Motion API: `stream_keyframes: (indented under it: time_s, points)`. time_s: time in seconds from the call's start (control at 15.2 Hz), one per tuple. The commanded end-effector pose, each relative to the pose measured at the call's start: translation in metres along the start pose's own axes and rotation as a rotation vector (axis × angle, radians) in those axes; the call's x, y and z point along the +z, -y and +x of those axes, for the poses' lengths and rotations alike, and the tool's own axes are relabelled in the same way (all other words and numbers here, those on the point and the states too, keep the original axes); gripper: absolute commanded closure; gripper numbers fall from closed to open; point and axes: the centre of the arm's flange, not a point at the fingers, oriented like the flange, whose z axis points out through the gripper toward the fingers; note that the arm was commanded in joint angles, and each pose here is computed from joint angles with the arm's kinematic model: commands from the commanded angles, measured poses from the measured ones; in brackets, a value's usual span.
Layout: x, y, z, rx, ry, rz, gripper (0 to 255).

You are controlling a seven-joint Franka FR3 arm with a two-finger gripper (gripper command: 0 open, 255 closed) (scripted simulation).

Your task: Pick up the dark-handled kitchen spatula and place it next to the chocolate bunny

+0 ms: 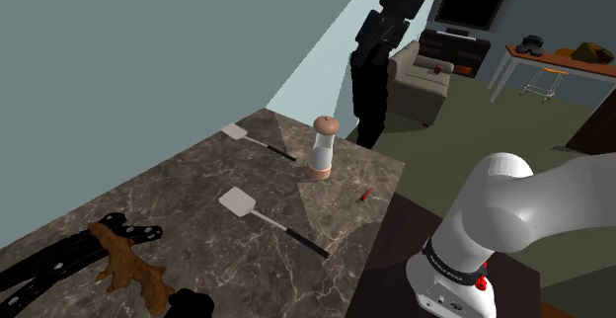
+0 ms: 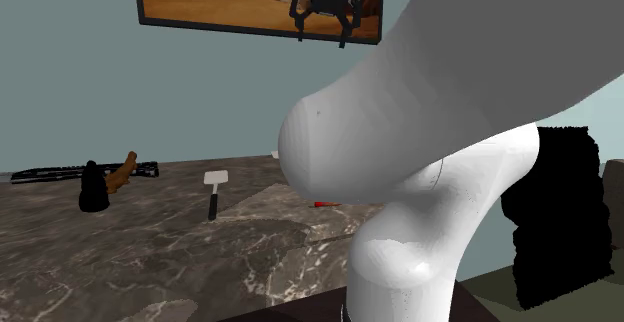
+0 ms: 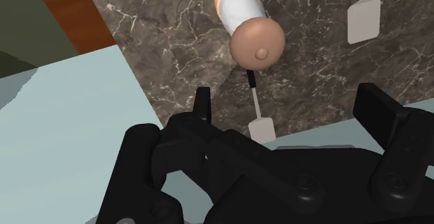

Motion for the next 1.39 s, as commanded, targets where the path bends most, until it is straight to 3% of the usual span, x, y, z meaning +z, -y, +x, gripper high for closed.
stream_keyframes:
  time_s: [0.0,1.32]
  points:
    - [0.0,0.0,0.0,0.0,0.0,0.0,0]
    - [0.22,0.039,0.178,-0.135,0.2,-0.069,0]
